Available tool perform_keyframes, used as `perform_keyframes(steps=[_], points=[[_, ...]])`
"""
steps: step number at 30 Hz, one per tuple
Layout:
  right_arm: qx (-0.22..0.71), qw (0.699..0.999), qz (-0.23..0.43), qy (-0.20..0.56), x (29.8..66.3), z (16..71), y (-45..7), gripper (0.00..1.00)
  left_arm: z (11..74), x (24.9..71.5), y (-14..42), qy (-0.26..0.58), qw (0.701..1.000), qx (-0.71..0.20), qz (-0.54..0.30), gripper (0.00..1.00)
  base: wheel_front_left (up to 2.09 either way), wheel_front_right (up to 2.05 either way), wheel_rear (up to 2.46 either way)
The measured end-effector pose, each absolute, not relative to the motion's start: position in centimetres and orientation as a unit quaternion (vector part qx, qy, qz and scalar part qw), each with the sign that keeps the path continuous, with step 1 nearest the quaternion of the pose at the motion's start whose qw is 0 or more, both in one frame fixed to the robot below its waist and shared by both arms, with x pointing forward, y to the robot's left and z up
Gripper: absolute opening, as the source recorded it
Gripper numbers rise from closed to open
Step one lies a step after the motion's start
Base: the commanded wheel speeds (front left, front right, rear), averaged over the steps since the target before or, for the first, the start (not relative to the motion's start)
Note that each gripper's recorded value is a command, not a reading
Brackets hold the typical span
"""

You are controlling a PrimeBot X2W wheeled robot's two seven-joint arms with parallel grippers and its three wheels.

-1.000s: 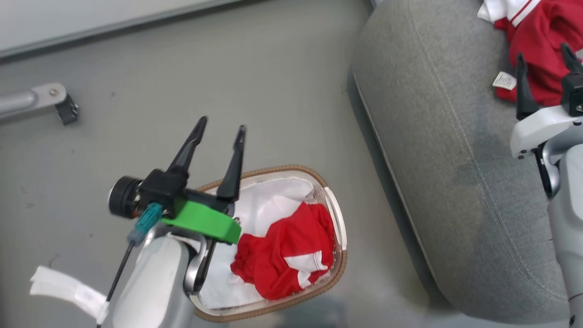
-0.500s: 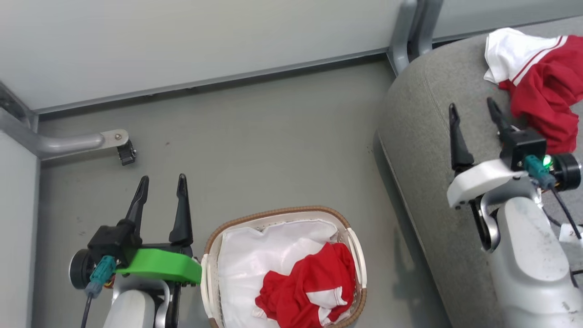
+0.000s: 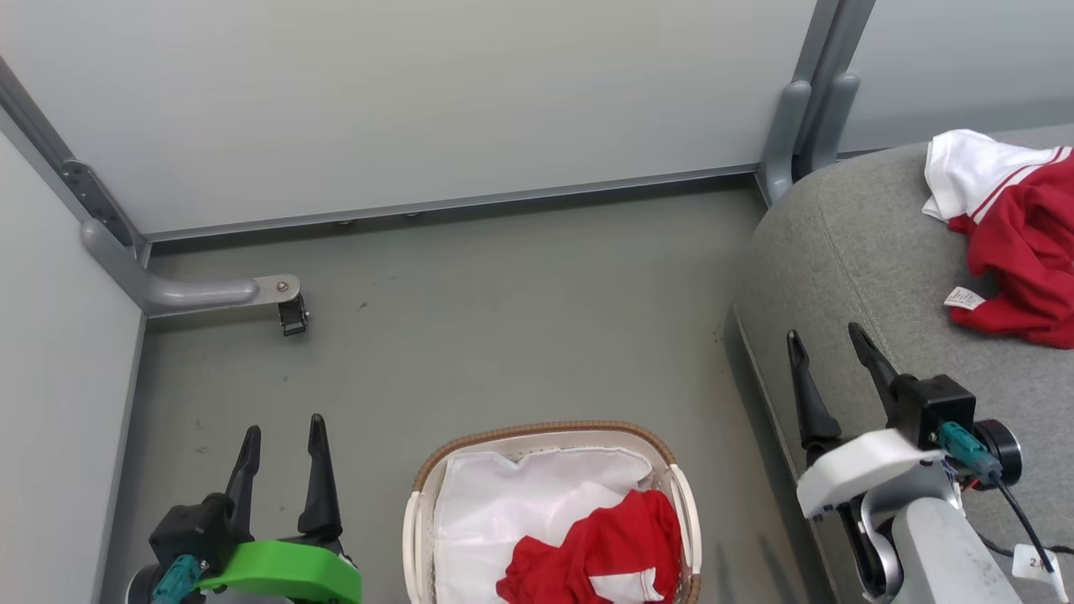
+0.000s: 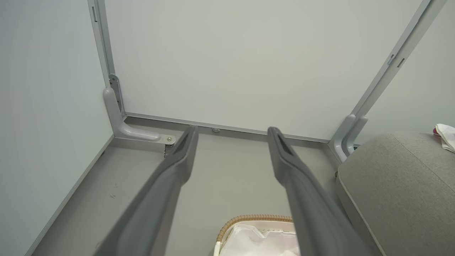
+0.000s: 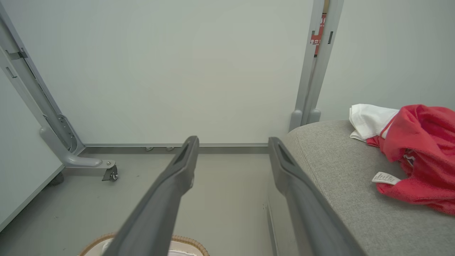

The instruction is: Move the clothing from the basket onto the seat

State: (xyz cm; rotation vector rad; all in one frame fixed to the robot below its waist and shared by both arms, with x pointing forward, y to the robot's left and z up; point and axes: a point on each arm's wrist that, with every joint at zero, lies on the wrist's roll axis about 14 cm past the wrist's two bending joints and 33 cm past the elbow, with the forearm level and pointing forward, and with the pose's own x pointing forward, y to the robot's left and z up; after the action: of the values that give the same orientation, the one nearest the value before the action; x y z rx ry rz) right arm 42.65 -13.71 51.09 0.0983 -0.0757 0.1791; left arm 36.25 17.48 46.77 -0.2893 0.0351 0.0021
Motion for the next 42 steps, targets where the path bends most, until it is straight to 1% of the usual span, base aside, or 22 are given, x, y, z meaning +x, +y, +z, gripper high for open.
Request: perform_keyframes(steps=[5, 10, 22, 42], points=[[0.054, 0.994, 0.094, -0.023, 41.2, 50.0, -13.4, 1.0, 46.9, 35.5, 17.5, 0.016, 0.989, -0.145, 0.005, 1.0, 0.0, 0.0, 0.0], [0.056, 0.993, 0.1, -0.014, 40.5, 49.4, -12.9, 1.0, 46.9, 35.4, 17.4, 0.016, 0.989, -0.145, 0.004, 1.0, 0.0, 0.0, 0.0], [0.058, 0.992, 0.108, -0.013, 40.1, 49.4, -12.4, 1.0, 46.9, 35.5, 16.9, 0.017, 0.989, -0.145, -0.005, 1.0, 0.0, 0.0, 0.0], [0.061, 0.993, 0.103, -0.006, 40.3, 48.9, -12.7, 1.0, 46.2, 35.6, 15.8, 0.03, 0.991, -0.132, -0.023, 1.0, 0.0, 0.0, 0.0]])
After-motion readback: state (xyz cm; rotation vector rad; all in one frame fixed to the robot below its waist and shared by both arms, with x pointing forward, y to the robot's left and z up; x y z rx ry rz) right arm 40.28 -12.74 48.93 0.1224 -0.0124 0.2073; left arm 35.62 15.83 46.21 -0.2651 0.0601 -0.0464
